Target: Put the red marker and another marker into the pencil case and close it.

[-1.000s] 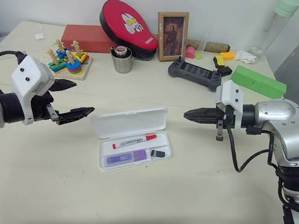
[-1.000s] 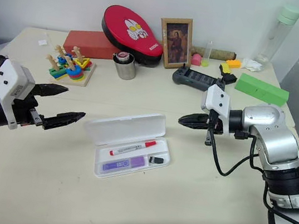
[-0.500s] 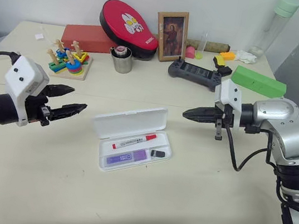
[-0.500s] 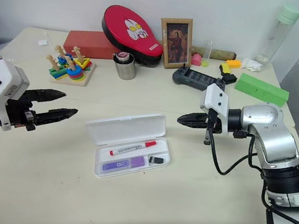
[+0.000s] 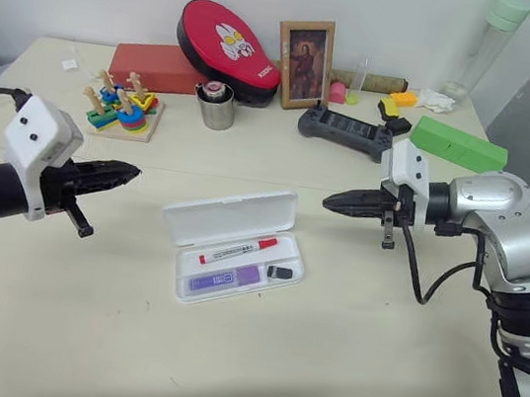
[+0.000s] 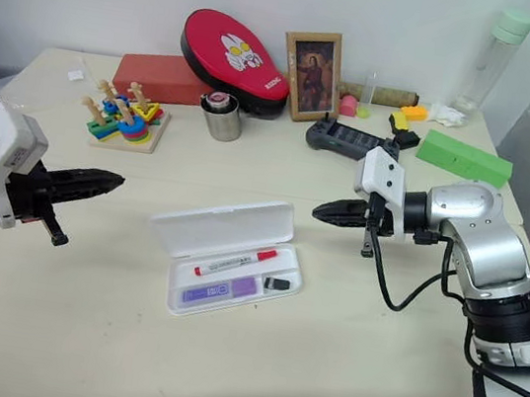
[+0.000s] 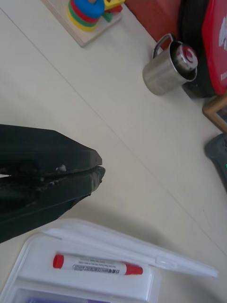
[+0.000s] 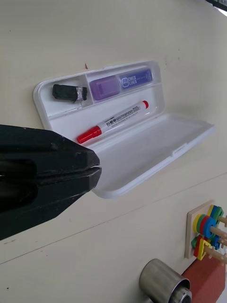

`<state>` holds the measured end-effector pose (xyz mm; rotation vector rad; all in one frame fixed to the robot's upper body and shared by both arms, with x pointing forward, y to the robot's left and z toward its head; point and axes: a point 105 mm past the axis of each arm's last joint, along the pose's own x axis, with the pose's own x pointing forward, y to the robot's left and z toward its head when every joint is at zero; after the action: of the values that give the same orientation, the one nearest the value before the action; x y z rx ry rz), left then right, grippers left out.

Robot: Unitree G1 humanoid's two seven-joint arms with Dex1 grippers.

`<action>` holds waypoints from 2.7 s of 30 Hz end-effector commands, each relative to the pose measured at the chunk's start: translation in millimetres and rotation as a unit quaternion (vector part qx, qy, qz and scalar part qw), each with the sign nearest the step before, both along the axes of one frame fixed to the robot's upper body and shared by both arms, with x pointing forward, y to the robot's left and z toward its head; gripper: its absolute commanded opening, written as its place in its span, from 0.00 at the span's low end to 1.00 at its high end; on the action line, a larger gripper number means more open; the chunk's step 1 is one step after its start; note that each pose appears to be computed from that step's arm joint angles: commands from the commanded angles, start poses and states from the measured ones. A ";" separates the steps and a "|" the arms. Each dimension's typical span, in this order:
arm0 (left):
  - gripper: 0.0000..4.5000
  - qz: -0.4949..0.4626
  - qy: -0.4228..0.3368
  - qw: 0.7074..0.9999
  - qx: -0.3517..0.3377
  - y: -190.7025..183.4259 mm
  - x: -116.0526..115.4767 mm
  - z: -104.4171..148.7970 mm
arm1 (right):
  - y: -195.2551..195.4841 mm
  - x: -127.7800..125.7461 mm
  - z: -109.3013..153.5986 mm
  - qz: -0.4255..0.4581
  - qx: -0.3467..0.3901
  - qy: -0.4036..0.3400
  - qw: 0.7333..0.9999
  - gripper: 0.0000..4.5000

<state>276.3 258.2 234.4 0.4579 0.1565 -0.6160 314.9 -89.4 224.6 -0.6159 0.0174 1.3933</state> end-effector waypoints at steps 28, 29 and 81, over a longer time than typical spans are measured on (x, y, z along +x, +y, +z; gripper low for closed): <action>0.01 -0.264 0.126 0.953 0.084 -61.1 48.0 -27.4 | -4.7 -12.8 16.3 -0.006 0.006 -0.020 1.000 0.00; 0.01 -0.269 0.126 0.951 0.084 -63.6 47.2 -27.3 | -4.6 -12.9 16.4 -0.005 0.006 -0.020 1.000 0.00; 0.01 -0.308 0.082 0.945 0.077 -130.4 10.5 -96.4 | -18.1 -41.4 -19.8 0.037 -0.067 0.004 0.997 0.00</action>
<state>286.2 126.7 123.8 0.6727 0.2519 -1.2910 271.1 -110.6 194.6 -0.7151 0.1484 1.4984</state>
